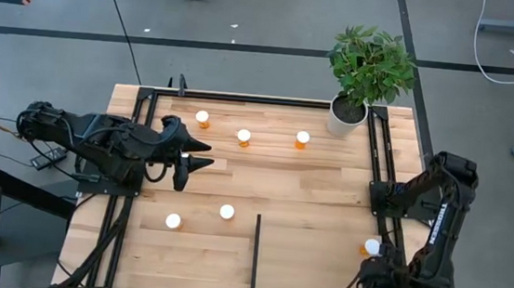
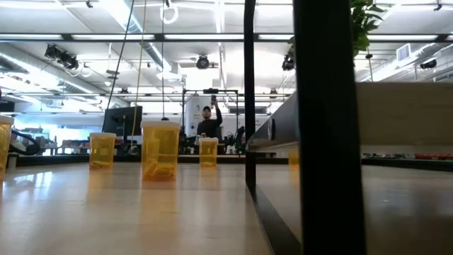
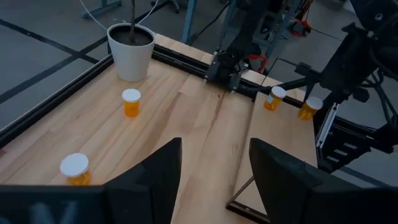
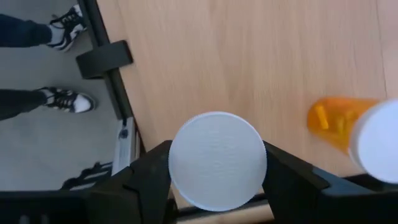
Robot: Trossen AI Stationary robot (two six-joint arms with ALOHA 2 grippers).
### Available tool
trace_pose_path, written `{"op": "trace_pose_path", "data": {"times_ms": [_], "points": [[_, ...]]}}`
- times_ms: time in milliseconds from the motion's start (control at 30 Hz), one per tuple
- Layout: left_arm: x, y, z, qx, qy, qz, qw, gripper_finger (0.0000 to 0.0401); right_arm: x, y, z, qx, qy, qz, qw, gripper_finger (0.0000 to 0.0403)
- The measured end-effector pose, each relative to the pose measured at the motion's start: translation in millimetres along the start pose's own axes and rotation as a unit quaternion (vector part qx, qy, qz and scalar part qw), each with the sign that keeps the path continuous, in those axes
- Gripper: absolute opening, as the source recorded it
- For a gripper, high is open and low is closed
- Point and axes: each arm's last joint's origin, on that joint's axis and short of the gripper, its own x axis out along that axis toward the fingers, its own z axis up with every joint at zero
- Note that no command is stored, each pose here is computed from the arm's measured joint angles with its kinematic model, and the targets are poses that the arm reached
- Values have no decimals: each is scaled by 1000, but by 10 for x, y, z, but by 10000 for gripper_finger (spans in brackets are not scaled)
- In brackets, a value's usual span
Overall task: Pick and place medicine bottles onto shelf by color
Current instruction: Put the orange pill bottle on the shelf aligned with the other orange pill bottle
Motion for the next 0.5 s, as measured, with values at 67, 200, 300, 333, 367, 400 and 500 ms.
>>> {"op": "trace_pose_path", "data": {"times_ms": [67, 200, 300, 333, 367, 400, 500], "points": [[1, 0, -1, -2, 0, 0, 1000, 195, 38, 18, -21, -3, -7, -7, 1000, 228], [0, 0, 0, -5, 0, 0, 1000, 193, 105, 50, -53, -3, -11, -17, 1000, 228], [0, 0, 0, -15, 0, 0, 1000, 194, 145, 66, -92, 0, -12, -23, 1000, 228], [0, 0, 0, -15, 0, 0, 1000, 194, 158, 72, -103, 1, -12, -26, 1000, 228], [0, 0, 0, -15, 0, 0, 1000, 194, 172, 77, -113, 0, -12, -28, 1000, 228], [0, 0, 0, -15, 0, 0, 1000, 193, 182, 81, -122, 0, -12, -30, 999, 228], [0, 0, 0, -15, 0, 0, 1000, 191, 184, 81, -148, -3, -14, -30, 999, 228]]}}
